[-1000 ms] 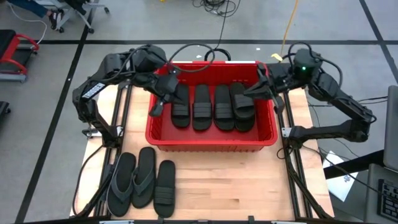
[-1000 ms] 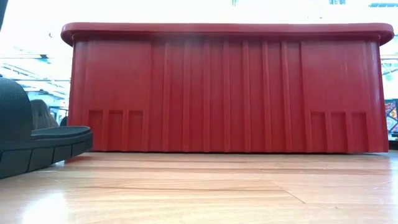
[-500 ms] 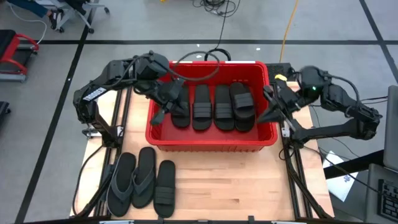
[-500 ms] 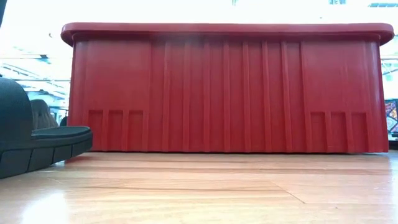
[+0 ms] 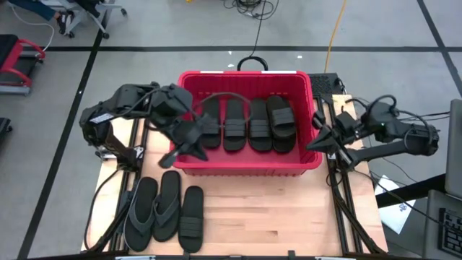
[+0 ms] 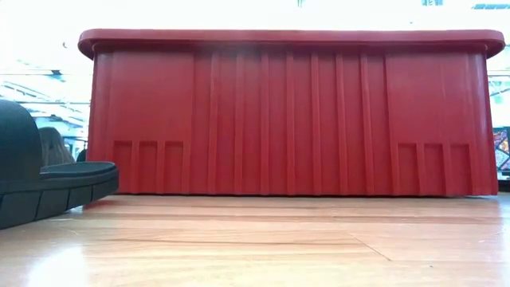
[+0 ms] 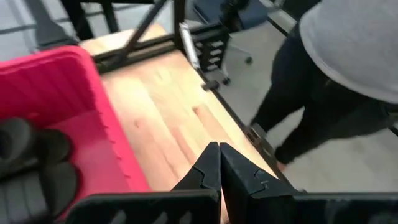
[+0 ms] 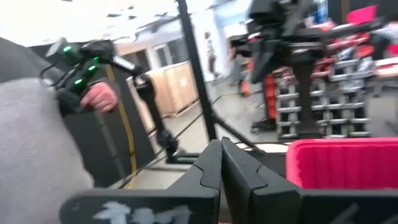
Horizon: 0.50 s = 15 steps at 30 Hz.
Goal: Pick and place slides into bin
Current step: Put the black slide into the red bin
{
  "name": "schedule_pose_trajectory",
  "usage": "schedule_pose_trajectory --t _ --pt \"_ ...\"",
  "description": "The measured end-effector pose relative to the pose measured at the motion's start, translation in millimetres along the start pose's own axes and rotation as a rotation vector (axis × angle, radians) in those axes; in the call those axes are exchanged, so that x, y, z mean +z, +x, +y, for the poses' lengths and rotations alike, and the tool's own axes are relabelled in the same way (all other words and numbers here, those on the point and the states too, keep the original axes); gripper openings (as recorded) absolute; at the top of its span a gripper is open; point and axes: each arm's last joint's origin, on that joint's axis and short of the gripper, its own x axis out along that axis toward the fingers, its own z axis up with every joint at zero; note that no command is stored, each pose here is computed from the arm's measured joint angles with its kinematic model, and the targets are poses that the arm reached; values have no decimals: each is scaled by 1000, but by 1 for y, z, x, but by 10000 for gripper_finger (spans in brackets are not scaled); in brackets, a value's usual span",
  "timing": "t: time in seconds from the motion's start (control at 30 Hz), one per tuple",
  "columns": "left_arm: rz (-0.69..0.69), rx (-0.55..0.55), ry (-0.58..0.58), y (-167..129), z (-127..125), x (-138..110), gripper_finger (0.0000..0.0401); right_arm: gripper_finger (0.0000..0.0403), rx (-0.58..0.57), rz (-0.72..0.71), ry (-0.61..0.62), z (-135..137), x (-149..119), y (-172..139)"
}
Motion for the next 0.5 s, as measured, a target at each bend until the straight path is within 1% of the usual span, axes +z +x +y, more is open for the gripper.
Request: schedule_pose_trajectory --t 0.07,0.2,0.23,0.33,0.43,0.5 --pt "14 -39 22 -6 -11 -3 0 0 -35 -29 26 2 -7 -3" --pt "-6 -88 62 -18 -29 -15 0 0 -24 -95 78 4 -21 1" --pt "-23 -91 71 -20 -32 -18 0 0 -19 -111 95 4 -25 3" --pt "-145 -140 109 -21 -43 -22 0 0 -22 -144 133 5 -36 13" --pt "-227 -181 98 -12 -52 -28 0 0 -9 -128 161 9 -45 21" --pt "-231 -178 49 -4 -56 -38 0 0 5 -107 170 12 -48 26"
